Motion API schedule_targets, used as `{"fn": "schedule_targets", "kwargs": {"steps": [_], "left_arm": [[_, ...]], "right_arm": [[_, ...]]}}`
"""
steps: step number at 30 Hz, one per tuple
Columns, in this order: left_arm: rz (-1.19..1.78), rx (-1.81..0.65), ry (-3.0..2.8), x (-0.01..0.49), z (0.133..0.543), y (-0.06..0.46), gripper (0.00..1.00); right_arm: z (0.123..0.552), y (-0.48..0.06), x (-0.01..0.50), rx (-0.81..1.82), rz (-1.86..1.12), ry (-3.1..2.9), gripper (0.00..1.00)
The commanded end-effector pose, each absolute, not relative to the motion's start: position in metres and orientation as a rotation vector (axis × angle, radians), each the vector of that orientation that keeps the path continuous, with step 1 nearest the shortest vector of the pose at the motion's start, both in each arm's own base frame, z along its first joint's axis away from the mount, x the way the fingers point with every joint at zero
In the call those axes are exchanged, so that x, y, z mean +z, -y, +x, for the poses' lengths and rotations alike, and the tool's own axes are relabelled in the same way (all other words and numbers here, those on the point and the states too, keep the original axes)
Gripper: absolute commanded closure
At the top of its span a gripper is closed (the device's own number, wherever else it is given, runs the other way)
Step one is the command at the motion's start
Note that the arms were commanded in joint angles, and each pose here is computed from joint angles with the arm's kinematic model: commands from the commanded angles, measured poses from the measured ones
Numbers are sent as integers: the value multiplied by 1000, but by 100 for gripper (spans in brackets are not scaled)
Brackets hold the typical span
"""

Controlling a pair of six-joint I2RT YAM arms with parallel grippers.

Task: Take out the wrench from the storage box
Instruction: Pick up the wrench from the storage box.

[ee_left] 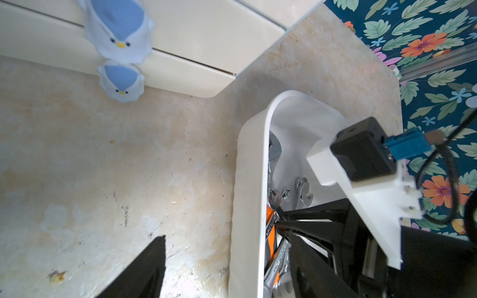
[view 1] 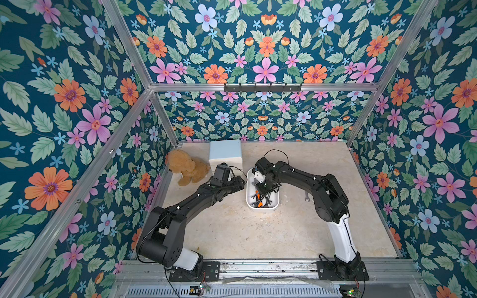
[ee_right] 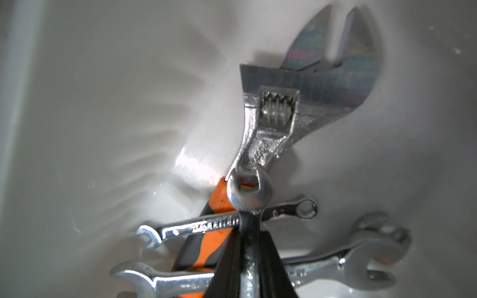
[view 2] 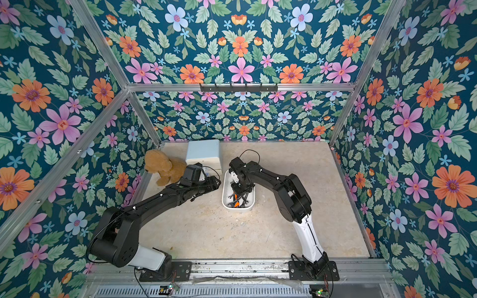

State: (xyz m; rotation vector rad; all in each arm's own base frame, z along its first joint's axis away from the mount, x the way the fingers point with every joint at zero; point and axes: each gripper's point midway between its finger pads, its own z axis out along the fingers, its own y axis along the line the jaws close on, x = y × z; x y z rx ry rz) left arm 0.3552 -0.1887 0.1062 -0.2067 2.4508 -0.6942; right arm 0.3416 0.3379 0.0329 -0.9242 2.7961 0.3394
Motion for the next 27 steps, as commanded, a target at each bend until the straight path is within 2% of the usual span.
{"fn": "schedule_targets", "kwargs": {"steps": [1,10,27], "left_arm": [[-207,-698,-2434,110,359,189,22],[-207,-701,-2430,111,359,189,22],[-203,-706,-2417,115,358,189,22]], "right_arm": [[340,-332,31,299,-902,-2819,94],[346,-334,46,315,-817,-2800,100],[379,-337,87,279,-610,-2719,100]]}}
